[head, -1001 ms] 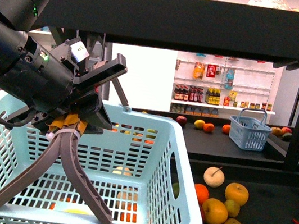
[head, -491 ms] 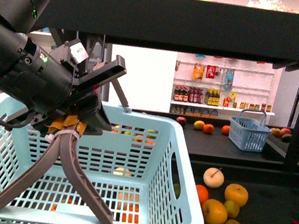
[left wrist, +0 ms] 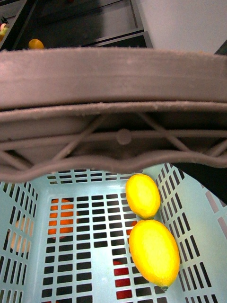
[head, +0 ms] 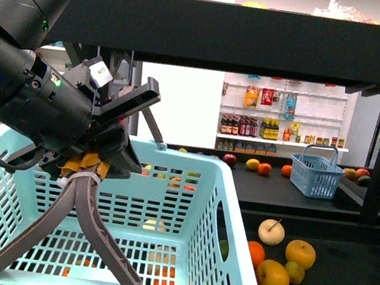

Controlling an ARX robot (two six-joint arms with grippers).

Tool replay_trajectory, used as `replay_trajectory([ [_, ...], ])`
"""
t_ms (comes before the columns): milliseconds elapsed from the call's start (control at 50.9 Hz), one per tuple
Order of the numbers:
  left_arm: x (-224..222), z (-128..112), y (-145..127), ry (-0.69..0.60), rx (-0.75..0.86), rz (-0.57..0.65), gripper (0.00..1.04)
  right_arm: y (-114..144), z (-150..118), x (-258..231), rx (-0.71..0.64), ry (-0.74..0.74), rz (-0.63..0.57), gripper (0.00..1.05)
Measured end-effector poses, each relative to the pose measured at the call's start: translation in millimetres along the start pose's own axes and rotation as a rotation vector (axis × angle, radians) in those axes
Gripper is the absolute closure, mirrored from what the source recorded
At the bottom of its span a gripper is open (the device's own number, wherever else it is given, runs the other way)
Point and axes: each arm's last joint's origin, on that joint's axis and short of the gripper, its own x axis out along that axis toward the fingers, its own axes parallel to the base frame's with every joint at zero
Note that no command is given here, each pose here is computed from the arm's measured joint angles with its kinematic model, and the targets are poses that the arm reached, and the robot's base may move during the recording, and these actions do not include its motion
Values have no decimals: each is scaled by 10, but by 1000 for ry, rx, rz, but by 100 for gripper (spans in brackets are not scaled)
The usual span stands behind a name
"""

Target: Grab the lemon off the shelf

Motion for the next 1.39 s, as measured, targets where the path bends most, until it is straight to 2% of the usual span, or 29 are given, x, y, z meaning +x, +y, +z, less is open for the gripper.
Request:
replay_trajectory([
  [216,0,0,0,0,0,0,89,-2,-111,-2,0,-1,-2,102],
  [569,0,0,0,0,0,1,89,-2,-104,-6,-1,-10,0,102],
  [1001,0,0,1,0,0,2,89,-2,-104,-6,-1,-10,0,38],
  [1159,0,0,0,0,0,1,89,-2,-104,-6,-1,-10,0,8],
  [1276,0,0,0,-1,0,1,89,-2,-104,-6,-1,-10,0,8],
  [1394,54,-16,42,-125,-42,-59,89,-2,-104,-6,-1,-10,0,8],
])
